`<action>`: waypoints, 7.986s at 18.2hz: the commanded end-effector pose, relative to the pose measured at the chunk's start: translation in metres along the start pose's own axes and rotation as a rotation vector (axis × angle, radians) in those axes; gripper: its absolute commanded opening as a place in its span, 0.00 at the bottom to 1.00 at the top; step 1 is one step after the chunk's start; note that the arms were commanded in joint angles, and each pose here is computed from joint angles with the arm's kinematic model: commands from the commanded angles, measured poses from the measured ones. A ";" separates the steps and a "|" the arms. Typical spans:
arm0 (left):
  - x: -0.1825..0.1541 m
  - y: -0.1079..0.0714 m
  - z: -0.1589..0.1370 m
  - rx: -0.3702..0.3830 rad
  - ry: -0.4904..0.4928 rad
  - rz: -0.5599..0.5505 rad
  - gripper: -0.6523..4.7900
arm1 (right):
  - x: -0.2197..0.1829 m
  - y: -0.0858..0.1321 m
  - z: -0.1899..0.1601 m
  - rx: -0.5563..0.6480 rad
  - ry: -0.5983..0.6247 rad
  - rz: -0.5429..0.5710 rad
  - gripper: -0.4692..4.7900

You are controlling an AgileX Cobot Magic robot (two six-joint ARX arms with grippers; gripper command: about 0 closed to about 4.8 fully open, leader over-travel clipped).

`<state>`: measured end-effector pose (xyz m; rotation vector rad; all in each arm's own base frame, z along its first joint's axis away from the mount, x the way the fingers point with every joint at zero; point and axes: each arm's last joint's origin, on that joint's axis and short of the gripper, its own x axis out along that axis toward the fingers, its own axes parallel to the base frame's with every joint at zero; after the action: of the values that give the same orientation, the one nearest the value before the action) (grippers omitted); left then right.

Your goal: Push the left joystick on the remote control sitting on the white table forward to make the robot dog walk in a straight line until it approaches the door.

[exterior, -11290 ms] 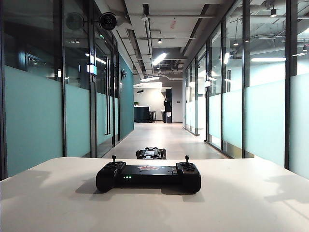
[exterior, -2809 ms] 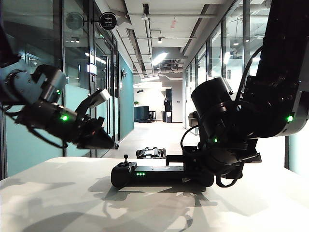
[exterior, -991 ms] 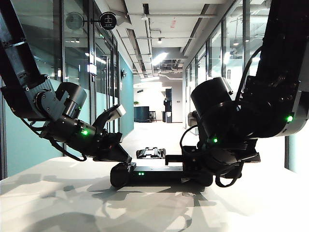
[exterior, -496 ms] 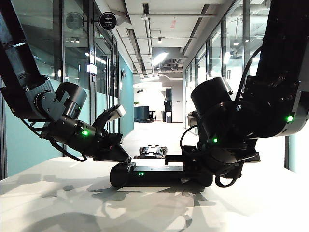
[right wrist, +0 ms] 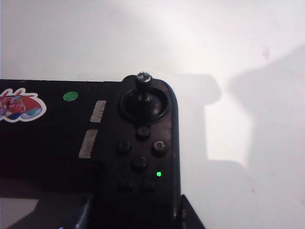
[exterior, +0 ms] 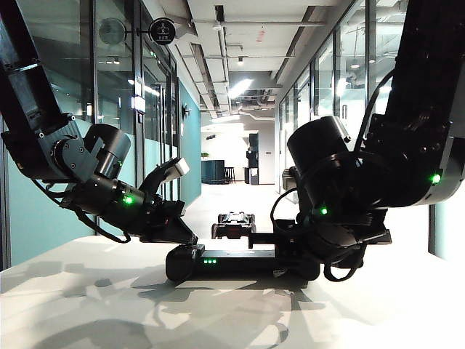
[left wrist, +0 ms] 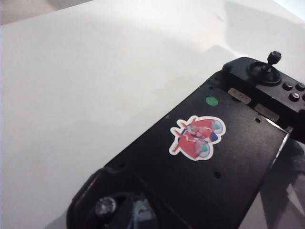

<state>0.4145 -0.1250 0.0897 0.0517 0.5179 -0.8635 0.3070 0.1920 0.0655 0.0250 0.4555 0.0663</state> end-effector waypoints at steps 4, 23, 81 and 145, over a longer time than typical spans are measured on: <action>0.002 0.003 0.001 0.009 -0.014 0.016 0.11 | 0.000 0.001 0.004 0.002 -0.021 0.002 0.36; 0.001 0.003 0.001 0.010 -0.014 0.016 0.11 | 0.000 0.001 0.003 -0.001 -0.016 0.000 0.36; -0.185 -0.090 0.146 0.007 -0.022 0.298 0.11 | -0.055 -0.008 0.020 -0.084 -0.005 0.022 0.09; -0.272 -0.178 -0.107 -0.091 -0.352 0.687 0.11 | -0.230 -0.083 0.016 -0.142 -0.238 0.264 0.09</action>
<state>0.0935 -0.0216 0.1488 -0.0093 0.1731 -0.1630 0.1149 0.0953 0.1773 -0.0326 0.2017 0.3529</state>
